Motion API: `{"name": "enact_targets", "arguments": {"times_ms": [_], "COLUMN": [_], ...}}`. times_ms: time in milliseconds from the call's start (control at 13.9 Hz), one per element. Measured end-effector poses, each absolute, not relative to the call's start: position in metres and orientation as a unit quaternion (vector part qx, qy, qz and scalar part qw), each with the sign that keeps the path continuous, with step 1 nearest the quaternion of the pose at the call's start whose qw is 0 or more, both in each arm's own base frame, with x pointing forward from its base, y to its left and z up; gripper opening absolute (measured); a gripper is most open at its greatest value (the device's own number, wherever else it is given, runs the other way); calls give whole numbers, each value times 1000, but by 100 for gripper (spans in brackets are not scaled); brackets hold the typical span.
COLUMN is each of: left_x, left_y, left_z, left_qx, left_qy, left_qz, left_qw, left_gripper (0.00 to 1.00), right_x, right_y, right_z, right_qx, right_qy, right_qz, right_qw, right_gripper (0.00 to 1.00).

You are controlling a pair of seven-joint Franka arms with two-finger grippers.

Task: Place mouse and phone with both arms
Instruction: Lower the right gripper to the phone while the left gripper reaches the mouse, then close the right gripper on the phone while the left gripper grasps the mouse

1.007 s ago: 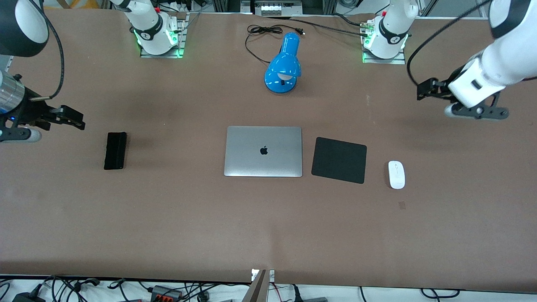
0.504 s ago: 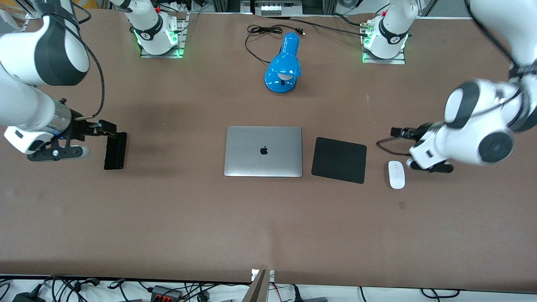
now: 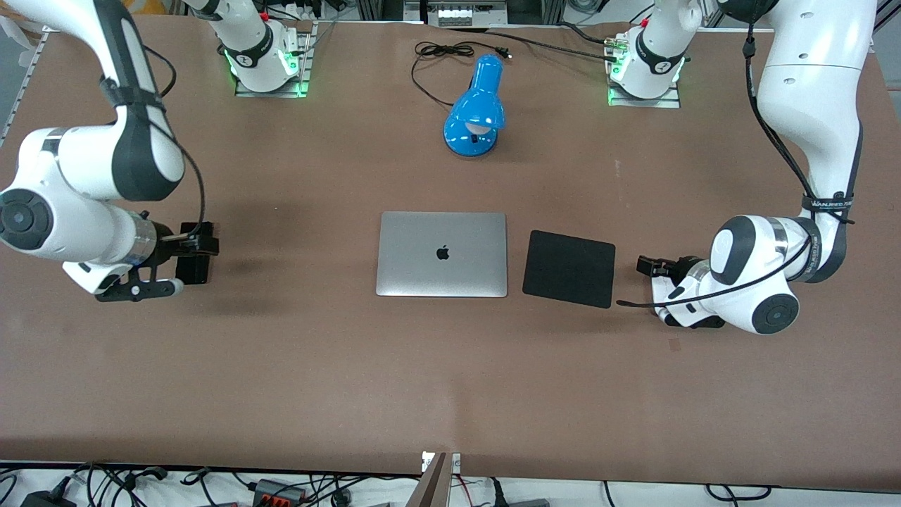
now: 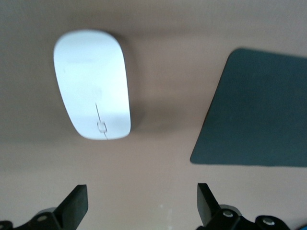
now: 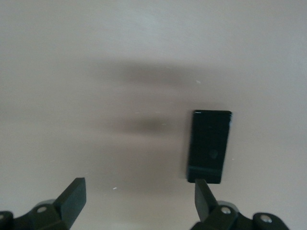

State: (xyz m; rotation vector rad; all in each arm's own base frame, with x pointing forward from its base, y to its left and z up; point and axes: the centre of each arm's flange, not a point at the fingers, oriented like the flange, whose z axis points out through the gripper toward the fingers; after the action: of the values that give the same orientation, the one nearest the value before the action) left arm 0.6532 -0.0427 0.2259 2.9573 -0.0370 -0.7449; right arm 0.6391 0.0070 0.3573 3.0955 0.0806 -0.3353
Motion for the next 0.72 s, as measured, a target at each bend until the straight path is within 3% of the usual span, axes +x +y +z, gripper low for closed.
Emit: {"name": "enact_targets", "arguments": {"times_ms": [432,719], "left_x": [665,669], "left_y": [-30,-28], "left_z": [201,190], "left_qx": [978,980], "left_qy": [-21,-19], "left_qz": [-205,-196], "left_qw": [15,16], "left_gripper": [100,100], "right_x": [638,626], "right_y": [-59,-84], "right_z": [236,193], "right_qx": [988,991], "right_qy": [-23,-39], "right_qz": [-152,-127], "right_qw": [7,6], "right_gripper": [100,100]}}
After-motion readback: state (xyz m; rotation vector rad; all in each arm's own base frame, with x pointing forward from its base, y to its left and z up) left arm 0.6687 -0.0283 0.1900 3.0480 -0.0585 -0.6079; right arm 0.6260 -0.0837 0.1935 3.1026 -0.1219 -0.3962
